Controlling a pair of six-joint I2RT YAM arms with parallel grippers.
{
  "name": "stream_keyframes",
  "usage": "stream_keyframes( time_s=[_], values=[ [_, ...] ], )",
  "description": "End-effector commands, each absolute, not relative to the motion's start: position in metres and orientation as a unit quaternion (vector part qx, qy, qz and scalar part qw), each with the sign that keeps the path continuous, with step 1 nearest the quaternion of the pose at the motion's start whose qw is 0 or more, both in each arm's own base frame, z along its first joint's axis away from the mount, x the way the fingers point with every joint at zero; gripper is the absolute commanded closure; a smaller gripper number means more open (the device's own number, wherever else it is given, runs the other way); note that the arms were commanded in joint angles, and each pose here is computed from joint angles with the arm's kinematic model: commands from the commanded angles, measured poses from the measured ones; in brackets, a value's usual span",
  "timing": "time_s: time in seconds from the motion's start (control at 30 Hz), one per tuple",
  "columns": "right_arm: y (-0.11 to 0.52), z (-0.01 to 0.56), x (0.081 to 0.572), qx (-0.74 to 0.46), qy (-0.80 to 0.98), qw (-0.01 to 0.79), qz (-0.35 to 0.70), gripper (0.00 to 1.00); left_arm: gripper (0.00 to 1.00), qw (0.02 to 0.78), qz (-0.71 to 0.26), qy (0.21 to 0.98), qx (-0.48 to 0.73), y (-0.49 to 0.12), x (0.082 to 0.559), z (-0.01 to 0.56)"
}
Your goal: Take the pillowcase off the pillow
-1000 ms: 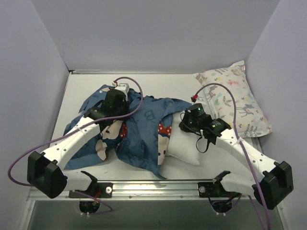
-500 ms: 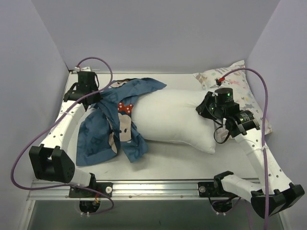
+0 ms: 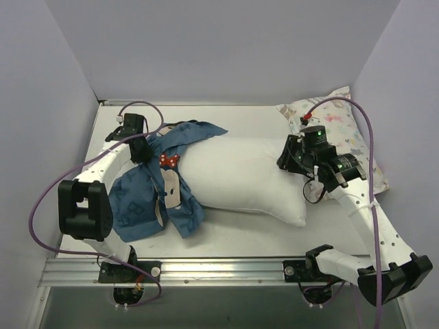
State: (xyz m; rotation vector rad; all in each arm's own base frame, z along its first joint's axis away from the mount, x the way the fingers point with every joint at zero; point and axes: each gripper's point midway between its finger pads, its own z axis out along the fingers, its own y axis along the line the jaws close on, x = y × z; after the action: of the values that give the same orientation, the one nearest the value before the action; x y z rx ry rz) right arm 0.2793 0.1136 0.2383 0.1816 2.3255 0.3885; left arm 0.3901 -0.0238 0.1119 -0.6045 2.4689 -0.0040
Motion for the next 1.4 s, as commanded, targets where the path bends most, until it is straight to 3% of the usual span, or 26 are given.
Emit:
stream_keyframes(
  time_s=[0.0, 0.03, 0.07, 0.17, 0.3, 0.5, 0.73, 0.8, 0.83, 0.87, 0.9, 1.13, 1.37],
  values=[
    [0.094, 0.240, 0.282, 0.049, 0.910, 0.408, 0.055, 0.66, 1.00, 0.330, 0.008, 0.914, -0.237, -0.025, 0.406, 0.114],
    [0.095, 0.244, 0.281, 0.037, 0.908, 0.414, 0.044, 0.51, 1.00, 0.331, 0.003, 0.913, -0.237, -0.026, 0.406, 0.115],
    [0.093, 0.248, 0.278, 0.034, 0.905, 0.423, 0.023, 0.25, 1.00, 0.335, -0.001, 0.912, -0.236, -0.027, 0.405, 0.117],
    [0.094, 0.266, 0.277, 0.013, 0.894, 0.448, 0.006, 0.00, 1.00, 0.338, -0.020, 0.913, -0.230, -0.034, 0.403, 0.122],
    [0.154, 0.272, 0.274, -0.091, 0.889, 0.444, 0.066, 0.00, 1.00, 0.342, -0.037, 0.913, -0.221, -0.044, 0.399, 0.126],
    [0.247, 0.237, 0.280, -0.223, 0.887, 0.399, 0.067, 0.00, 1.00, 0.337, -0.050, 0.915, -0.216, -0.051, 0.396, 0.122],
    [0.292, 0.115, 0.280, -0.292, 0.918, 0.269, 0.004, 0.00, 1.00, 0.337, -0.063, 0.915, -0.214, -0.055, 0.396, 0.123],
    [0.287, 0.100, 0.284, -0.287, 0.922, 0.258, -0.019, 0.12, 1.00, 0.339, -0.066, 0.914, -0.214, -0.055, 0.398, 0.125],
    [0.284, 0.093, 0.285, -0.277, 0.927, 0.250, -0.027, 0.55, 1.00, 0.343, -0.066, 0.913, -0.212, -0.054, 0.398, 0.129],
    [0.274, 0.092, 0.288, -0.263, 0.931, 0.249, -0.041, 0.81, 1.00, 0.348, -0.066, 0.911, -0.213, -0.052, 0.401, 0.133],
    [0.268, 0.094, 0.290, -0.252, 0.933, 0.253, -0.049, 0.98, 1.00, 0.350, -0.062, 0.908, -0.223, -0.043, 0.402, 0.135],
    [0.201, 0.181, 0.296, -0.156, 0.928, 0.333, -0.057, 1.00, 1.00, 0.379, -0.071, 0.861, -0.333, 0.054, 0.412, 0.169],
    [0.154, 0.261, 0.290, -0.102, 0.907, 0.405, -0.053, 1.00, 1.00, 0.409, -0.033, 0.826, -0.387, 0.107, 0.409, 0.200]
  ],
)
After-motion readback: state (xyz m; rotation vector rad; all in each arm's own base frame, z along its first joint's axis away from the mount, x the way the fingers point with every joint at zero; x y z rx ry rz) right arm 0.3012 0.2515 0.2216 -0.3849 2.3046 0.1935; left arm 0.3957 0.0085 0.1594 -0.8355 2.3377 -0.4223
